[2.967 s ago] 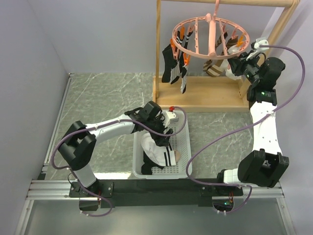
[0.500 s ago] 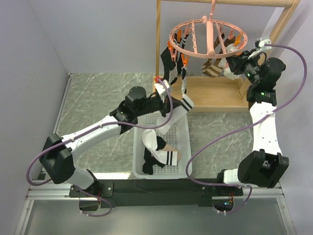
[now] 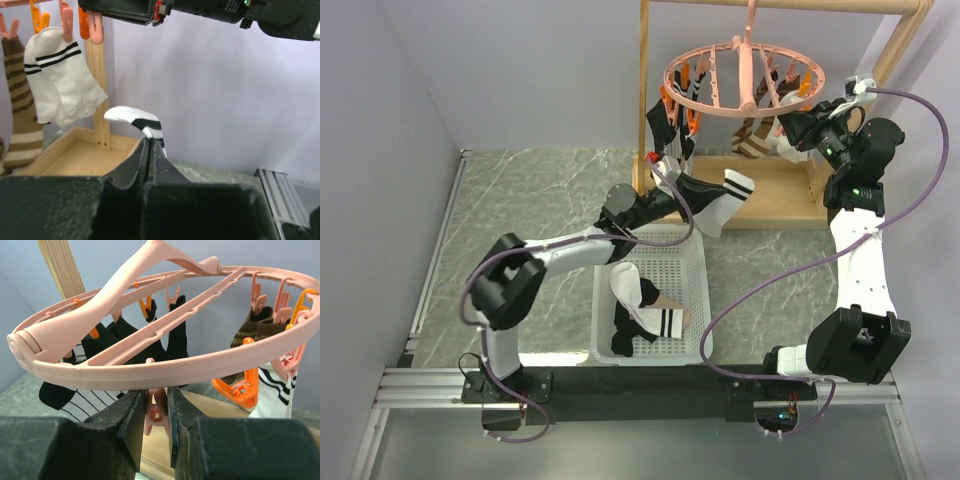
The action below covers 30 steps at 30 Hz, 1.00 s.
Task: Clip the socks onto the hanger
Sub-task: Pick up the sock from the bin, then clamp the sock onto the hanger.
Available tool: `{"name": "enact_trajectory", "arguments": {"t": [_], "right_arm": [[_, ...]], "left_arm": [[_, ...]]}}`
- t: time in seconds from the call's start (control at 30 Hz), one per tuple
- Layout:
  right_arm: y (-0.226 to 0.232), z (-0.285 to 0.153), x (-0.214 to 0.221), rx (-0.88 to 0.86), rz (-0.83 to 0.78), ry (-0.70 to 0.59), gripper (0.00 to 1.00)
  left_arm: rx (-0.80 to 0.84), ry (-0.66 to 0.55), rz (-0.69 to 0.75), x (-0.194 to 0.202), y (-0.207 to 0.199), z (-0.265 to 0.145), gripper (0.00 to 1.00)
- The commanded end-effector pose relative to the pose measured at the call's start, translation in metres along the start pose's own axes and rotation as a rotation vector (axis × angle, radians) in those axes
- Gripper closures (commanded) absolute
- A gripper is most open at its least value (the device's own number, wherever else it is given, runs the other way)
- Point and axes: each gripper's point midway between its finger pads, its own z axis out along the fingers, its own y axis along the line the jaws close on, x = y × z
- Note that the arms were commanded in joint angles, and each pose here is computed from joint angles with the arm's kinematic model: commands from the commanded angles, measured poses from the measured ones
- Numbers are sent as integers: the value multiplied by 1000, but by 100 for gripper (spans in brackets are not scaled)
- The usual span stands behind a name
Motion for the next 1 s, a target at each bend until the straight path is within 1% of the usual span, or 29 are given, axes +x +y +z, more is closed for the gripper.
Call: {"name": "enact_trajectory", "arguments": {"t": [0.0, 0.03, 0.1, 0.13, 0.33, 0.37, 0.43, 0.47, 0.6, 0.63, 0.73, 0.97], "right_arm": [[10, 2, -16, -24, 7, -54, 100], [10, 3, -17, -26, 12, -57, 100], [13, 4, -15, -47, 19, -52, 100], [14, 4, -16, -55, 16, -55, 100], [13, 4, -13, -54, 27, -52, 100], [14, 5, -13, -59, 32, -51, 100], [13, 5, -12, -59, 46, -49, 100], [13, 6, -12, -55, 55, -46, 100], [5, 9, -11, -16, 91, -31, 100], [4, 10, -11, -13, 99, -25, 100], [5, 12, -12, -27, 109, -33, 100], [11, 15, -12, -65, 155, -25, 100]], "left_arm": [[114, -255, 53, -62, -21, 19, 99], [108, -248, 57, -51, -16, 22, 99], [84, -277, 88, -54, -11, 31, 99], [68, -266, 86, -44, -5, 35, 99], [-106, -308, 130, -48, 30, 49, 100], [-114, -316, 160, -52, 32, 53, 99], [-140, -299, 186, -46, 38, 57, 99], [-140, -301, 233, -48, 37, 60, 99], [-133, -284, 338, -39, 36, 67, 99], [-142, -273, 393, -35, 38, 69, 99], [-134, -259, 461, -30, 39, 72, 100], [-157, -267, 527, -24, 48, 78, 99]]}}
